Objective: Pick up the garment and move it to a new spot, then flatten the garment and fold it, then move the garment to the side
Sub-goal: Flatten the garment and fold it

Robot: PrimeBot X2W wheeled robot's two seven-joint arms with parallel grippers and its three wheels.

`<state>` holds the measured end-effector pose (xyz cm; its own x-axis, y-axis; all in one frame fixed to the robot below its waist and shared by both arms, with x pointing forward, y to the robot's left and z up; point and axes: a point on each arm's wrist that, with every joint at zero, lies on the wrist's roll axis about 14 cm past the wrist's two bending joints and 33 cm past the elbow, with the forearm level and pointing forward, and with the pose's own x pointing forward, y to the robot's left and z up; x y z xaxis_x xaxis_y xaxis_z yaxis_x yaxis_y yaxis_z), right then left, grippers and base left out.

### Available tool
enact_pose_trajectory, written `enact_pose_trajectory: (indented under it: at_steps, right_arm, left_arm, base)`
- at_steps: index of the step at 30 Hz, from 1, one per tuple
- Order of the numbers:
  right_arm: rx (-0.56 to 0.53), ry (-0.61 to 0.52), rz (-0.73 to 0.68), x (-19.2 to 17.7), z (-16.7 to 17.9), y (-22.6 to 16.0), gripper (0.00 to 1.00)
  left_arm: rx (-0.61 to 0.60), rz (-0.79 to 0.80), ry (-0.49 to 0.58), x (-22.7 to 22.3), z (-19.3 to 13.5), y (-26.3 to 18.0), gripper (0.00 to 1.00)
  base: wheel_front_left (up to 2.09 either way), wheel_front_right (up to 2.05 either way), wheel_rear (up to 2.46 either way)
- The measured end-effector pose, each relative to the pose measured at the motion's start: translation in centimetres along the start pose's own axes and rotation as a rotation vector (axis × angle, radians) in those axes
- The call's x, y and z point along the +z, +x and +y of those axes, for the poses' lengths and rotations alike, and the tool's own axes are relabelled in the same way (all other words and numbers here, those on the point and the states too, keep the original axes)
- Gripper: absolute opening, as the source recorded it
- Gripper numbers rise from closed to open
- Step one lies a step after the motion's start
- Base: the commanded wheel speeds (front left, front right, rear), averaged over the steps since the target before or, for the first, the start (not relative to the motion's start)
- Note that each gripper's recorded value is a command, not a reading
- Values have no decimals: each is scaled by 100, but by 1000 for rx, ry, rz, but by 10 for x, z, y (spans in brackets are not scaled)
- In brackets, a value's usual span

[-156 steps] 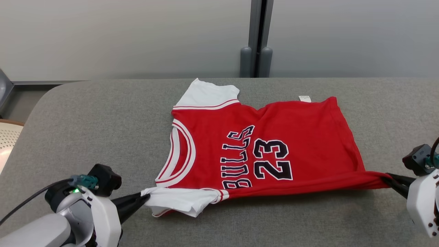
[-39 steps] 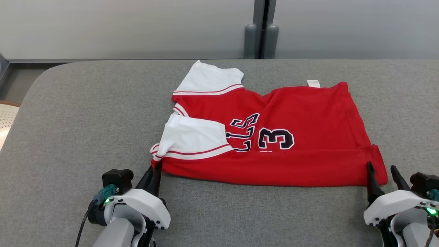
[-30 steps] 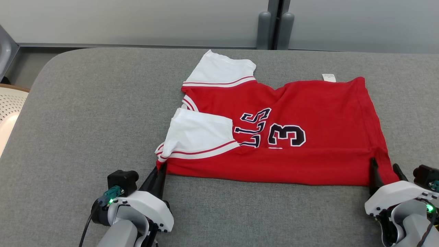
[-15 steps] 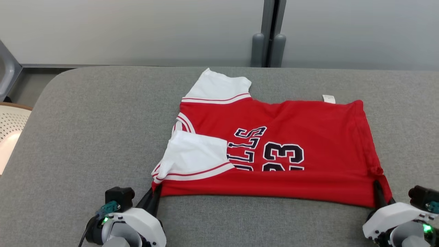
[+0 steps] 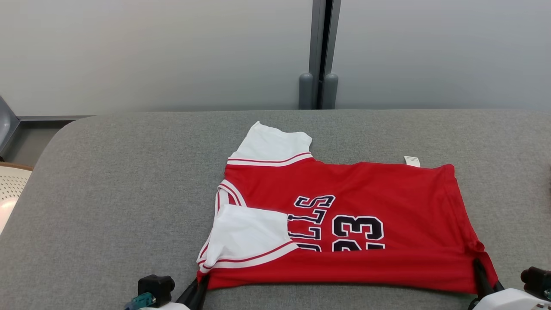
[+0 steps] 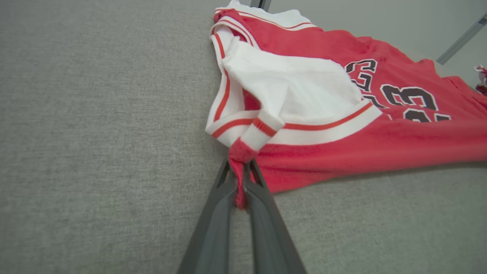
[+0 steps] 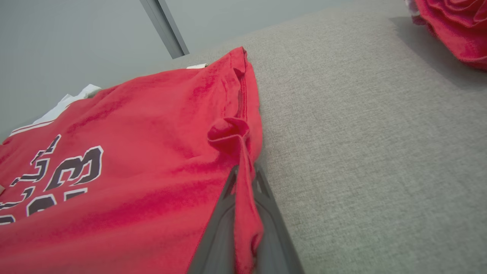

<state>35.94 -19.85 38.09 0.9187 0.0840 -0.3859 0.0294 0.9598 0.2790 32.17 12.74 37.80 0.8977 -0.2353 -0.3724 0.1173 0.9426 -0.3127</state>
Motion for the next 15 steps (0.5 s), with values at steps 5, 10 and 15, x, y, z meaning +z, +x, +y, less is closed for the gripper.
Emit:
enact_pose_trajectory:
  at_steps: [5,10,15]
  right_arm:
    - [-4,17,-34,9,-1,-2,100]
    - [17,-38,-80,23,2,0,100]
    - [103,-77,-199,55,28,3,100]
  left_arm:
    - [-2,-8,-11,2,-3,-3,71]
    - [12,-70,-39,19,-1,0,100]
    - [28,-180,-60,50,5,5,100]
  base:
    - [0,0,0]
    - [0,0,0]
    - [0,0,0]
